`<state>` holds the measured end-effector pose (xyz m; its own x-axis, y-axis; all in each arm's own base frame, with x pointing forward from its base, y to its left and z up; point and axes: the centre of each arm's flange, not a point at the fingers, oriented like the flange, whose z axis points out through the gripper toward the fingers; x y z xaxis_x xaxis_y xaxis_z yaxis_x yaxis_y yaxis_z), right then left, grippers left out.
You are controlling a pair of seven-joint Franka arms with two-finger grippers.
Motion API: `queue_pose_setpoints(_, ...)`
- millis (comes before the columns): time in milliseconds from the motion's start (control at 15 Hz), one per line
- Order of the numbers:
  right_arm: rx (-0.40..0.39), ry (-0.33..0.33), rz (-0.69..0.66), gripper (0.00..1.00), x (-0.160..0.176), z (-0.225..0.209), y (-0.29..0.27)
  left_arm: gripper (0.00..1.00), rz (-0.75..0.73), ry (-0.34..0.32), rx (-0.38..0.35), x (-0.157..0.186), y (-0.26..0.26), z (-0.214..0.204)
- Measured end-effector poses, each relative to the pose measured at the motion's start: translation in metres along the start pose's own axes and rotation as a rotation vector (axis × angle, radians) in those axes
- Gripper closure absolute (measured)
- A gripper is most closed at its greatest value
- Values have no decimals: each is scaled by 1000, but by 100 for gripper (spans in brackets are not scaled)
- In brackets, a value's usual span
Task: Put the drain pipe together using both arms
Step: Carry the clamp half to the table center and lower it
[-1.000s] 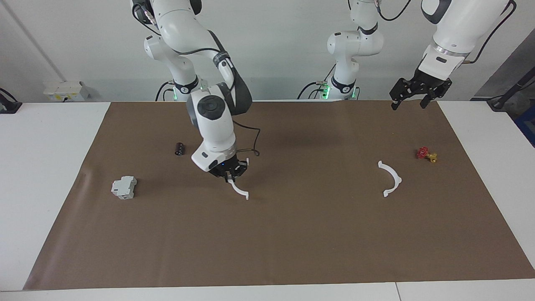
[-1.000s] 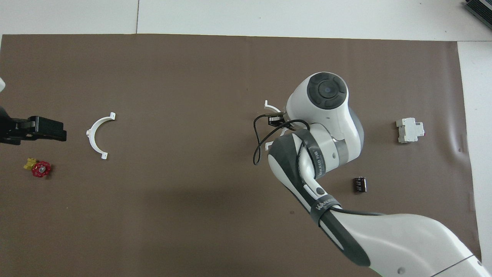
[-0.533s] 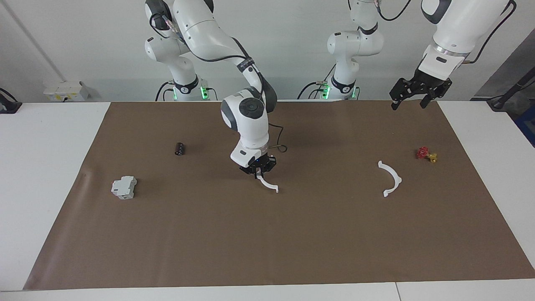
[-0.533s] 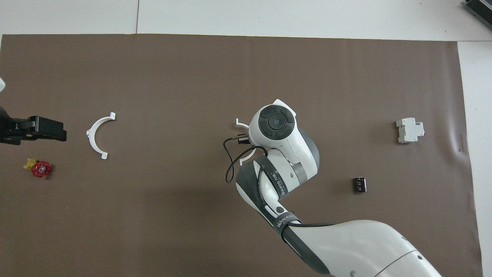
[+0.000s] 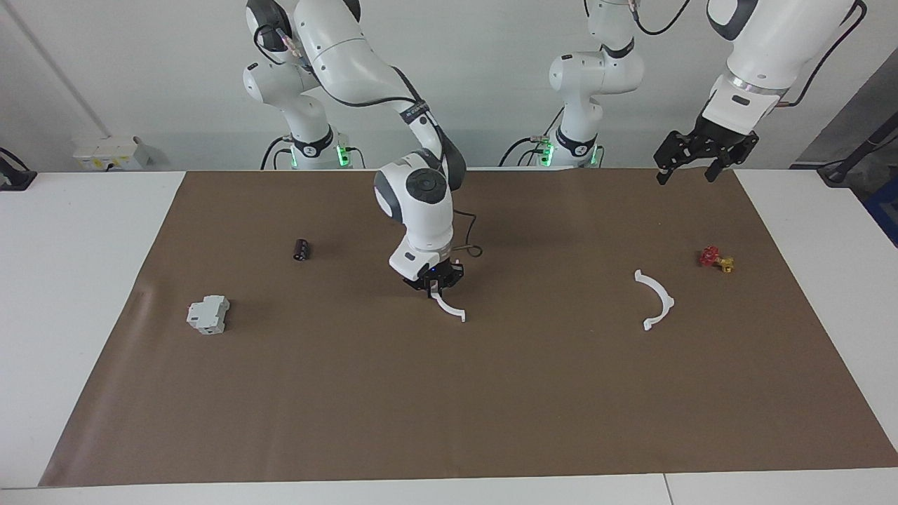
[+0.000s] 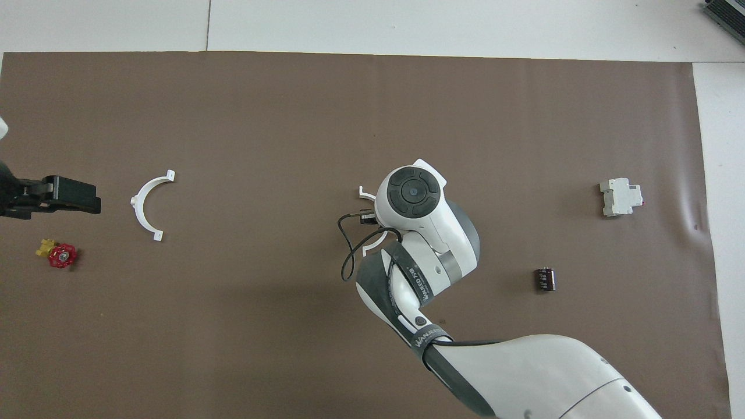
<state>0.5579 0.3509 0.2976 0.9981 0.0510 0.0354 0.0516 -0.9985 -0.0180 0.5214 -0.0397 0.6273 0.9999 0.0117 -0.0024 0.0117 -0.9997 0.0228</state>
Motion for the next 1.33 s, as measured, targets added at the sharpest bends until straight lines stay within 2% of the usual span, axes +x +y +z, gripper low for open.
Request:
queue_pose_setpoints(333, -39, 21, -48, 79, -2, 0, -3, 0, 0, 0, 0, 0, 0, 0)
queue_pose_setpoints(1333, -31, 36, -13, 79, -7, 3, -3, 0, 0, 0, 0, 0, 0, 0)
